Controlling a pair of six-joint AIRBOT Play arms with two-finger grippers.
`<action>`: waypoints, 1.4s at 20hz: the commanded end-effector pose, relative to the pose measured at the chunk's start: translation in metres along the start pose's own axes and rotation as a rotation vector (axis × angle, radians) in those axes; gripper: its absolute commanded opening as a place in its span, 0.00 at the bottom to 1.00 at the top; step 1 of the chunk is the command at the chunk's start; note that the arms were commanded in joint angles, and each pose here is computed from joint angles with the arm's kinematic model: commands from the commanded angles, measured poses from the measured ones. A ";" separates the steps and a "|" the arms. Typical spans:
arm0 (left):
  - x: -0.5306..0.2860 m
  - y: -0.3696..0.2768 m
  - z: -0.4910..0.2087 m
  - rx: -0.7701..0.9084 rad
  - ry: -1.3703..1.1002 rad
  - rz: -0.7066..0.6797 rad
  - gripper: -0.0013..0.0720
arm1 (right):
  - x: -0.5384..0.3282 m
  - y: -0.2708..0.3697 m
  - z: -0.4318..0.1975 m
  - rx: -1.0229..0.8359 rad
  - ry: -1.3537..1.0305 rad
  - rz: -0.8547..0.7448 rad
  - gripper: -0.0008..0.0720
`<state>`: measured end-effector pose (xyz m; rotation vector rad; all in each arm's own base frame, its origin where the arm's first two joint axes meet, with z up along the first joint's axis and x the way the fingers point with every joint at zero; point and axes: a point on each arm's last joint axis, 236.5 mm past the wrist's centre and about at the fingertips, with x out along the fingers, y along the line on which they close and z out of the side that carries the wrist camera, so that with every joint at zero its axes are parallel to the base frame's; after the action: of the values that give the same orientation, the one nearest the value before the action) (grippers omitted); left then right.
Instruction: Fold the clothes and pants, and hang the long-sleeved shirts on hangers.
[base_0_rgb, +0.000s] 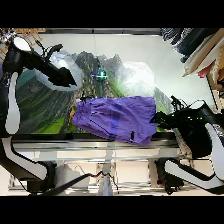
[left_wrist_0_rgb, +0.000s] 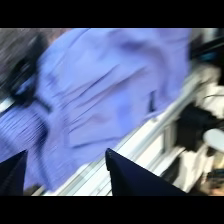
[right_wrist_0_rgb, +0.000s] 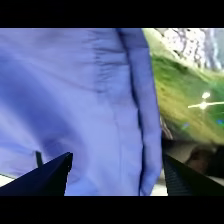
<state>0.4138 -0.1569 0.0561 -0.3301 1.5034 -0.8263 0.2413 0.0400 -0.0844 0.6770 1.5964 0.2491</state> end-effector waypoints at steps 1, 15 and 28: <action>-0.002 -0.023 0.016 0.020 -0.070 -0.092 0.66 | 0.023 0.008 0.005 -0.028 0.017 0.110 0.86; -0.002 -0.034 0.055 0.151 -0.235 -0.041 0.17 | 0.038 0.048 0.026 -0.202 0.096 0.186 0.70; -0.002 -0.035 0.053 0.153 -0.230 -0.043 0.12 | 0.004 0.033 0.055 -0.103 -0.138 0.292 0.80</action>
<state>0.4552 -0.1961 0.0852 -0.3331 1.2160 -0.8996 0.2850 0.0451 -0.0734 0.7514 1.4277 0.4254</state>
